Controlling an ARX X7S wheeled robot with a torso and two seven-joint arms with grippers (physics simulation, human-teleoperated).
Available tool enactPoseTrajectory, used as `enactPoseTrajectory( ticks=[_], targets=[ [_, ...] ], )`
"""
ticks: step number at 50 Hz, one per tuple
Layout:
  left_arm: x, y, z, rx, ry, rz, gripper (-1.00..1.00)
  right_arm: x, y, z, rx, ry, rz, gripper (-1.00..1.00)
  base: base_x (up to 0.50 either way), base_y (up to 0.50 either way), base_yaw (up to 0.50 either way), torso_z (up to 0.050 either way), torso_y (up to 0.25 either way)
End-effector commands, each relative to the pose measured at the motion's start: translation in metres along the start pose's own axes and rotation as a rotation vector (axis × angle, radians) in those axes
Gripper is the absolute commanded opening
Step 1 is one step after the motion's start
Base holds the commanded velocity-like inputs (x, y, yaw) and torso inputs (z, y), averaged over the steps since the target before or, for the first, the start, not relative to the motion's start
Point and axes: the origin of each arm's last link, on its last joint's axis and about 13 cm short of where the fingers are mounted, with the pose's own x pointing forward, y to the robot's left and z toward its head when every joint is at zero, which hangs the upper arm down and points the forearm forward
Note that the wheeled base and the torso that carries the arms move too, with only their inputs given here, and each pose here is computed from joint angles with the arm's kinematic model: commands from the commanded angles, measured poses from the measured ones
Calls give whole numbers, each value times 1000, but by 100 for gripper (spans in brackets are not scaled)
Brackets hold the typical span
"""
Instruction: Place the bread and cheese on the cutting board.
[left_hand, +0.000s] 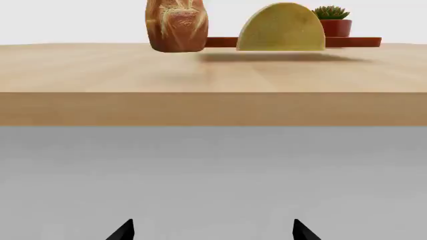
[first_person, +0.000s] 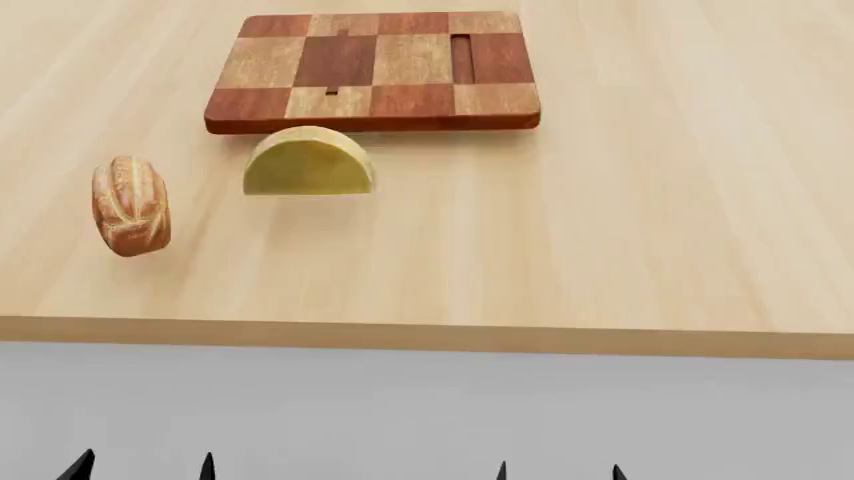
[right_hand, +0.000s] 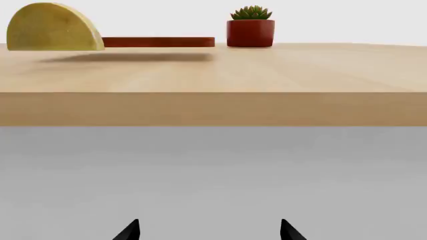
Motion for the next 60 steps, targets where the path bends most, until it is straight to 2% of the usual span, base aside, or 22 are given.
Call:
enactPoseTrajectory(
  ticks=[1,2,9,10,12,18,22,27,33,37,48,50,51,53,59,60],
  targets=[
    [0,0,0,19,-1,0,100,-1,0,0,0,0,0,100,0,0,0,0,0],
    [0,0,0,-1,-1,-3,100,0,0,0,4,-1,-1,100,0,0,0,0,0],
    [0,1,2,-19,-18,0,100,1,-3,-1,28,0,-9,100,0,0,0,0,0],
    [-2,2,4,-25,-60,-19,100,0,-2,2,23,-12,3,100,0,0,0,0,0],
    [-1,2,7,-35,-55,-31,100,2,-2,19,-12,-42,17,100,0,0,0,50,0],
    [14,7,66,-51,-196,-43,100,13,-11,88,-30,-153,12,100,0,0,0,50,0],
    [23,10,94,-64,-252,-35,100,15,-13,112,-18,-205,20,100,0,0,0,50,0],
    [28,15,118,-62,-319,-21,100,11,-14,139,-57,-292,37,100,0,0,0,50,0],
    [20,22,125,-9,-372,-13,100,5,-15,144,-94,-296,63,100,0,0,0,50,0],
    [16,25,129,-2,-387,-11,100,0,-14,146,-105,-333,80,100,375,0,0,50,0],
    [14,29,133,-23,-412,-3,100,0,-12,146,-122,-336,84,100,500,0,0,50,0],
    [13,29,134,-63,-384,-23,100,0,-12,147,-125,-338,67,100,500,0,0,50,0],
    [12,29,134,-68,-405,-29,100,0,-12,147,-125,-338,67,100,500,0,0,0,0],
    [12,28,136,-50,-415,-24,100,-1,-12,148,-137,-341,63,100,500,0,0,0,0],
    [10,33,140,-57,-430,0,100,-4,-12,151,-133,-354,61,100,500,0,0,0,0],
    [6,36,141,-62,-432,17,100,-8,-12,154,-88,-361,73,100,500,0,0,0,0]
  ],
)
